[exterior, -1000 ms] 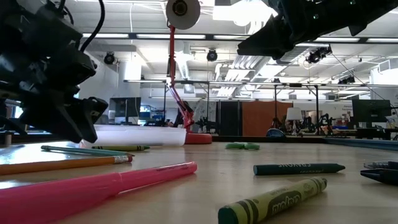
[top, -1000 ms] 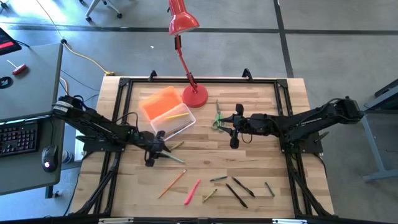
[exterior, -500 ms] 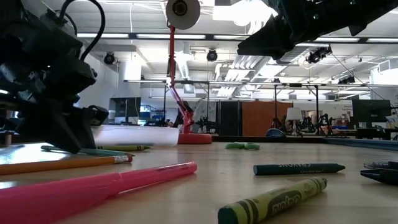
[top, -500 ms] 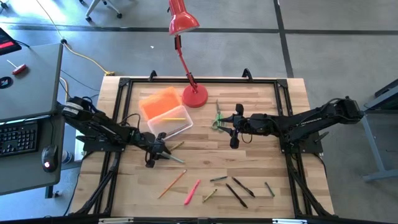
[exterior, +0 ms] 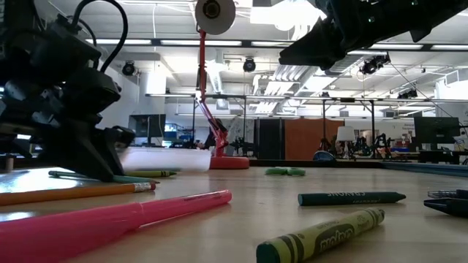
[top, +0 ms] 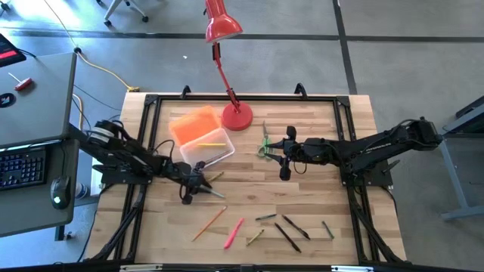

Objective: Pick & place school supplies into a supply box
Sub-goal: Put the blue pencil into the orange supply box

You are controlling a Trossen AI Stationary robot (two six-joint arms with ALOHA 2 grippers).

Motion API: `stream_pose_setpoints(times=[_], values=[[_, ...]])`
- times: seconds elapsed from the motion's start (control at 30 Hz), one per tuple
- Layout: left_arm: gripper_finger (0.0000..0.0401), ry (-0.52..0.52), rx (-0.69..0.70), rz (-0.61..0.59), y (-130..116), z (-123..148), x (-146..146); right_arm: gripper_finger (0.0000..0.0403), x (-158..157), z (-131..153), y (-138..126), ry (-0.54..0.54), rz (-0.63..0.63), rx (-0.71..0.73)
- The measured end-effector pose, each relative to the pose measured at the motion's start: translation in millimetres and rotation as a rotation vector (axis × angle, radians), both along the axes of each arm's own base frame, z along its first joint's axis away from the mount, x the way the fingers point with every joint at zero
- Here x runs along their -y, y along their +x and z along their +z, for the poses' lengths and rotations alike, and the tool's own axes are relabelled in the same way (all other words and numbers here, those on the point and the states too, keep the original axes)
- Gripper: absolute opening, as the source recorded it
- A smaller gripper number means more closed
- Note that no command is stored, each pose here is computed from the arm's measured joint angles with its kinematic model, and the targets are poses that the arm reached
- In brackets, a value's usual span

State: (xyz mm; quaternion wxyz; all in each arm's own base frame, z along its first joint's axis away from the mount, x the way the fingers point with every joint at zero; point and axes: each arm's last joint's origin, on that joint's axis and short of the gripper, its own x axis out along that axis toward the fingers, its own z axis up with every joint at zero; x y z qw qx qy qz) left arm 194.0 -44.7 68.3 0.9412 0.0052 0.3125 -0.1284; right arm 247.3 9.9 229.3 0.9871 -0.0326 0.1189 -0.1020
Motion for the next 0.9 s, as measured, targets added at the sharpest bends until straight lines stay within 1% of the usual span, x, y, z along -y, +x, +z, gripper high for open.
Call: stream_pose_setpoints(times=[0.2,0.3,0.33,0.4,0.57,0.67,0.77,0.9], values=[[0.0037,-0.027,0.012,0.000,7,-2,2,0.0119,0,0,0,-0.001,0.002,-0.001],[0.0022,-0.035,0.012,-0.011,13,-1,4,0.0119,0,0,0,-0.002,0.003,-0.001],[0.0023,-0.036,0.017,-0.011,16,0,4,0.0119,0,0,0,-0.002,0.003,-0.001],[0.0038,-0.038,0.022,-0.012,20,1,5,0.0119,0,0,0,-0.002,0.003,-0.001],[0.0107,-0.047,0.016,0.001,30,4,7,0.0119,0,0,0,-0.002,0.004,-0.001],[0.0135,-0.055,-0.010,0.011,35,5,8,0.0119,0,0,0,-0.001,0.004,-0.001],[0.0145,-0.055,-0.031,0.014,38,6,9,0.0119,0,0,0,-0.002,0.004,-0.001],[0.0141,-0.078,-0.034,0.013,40,7,10,0.0119,0,0,0,-0.001,0.005,-0.002]])
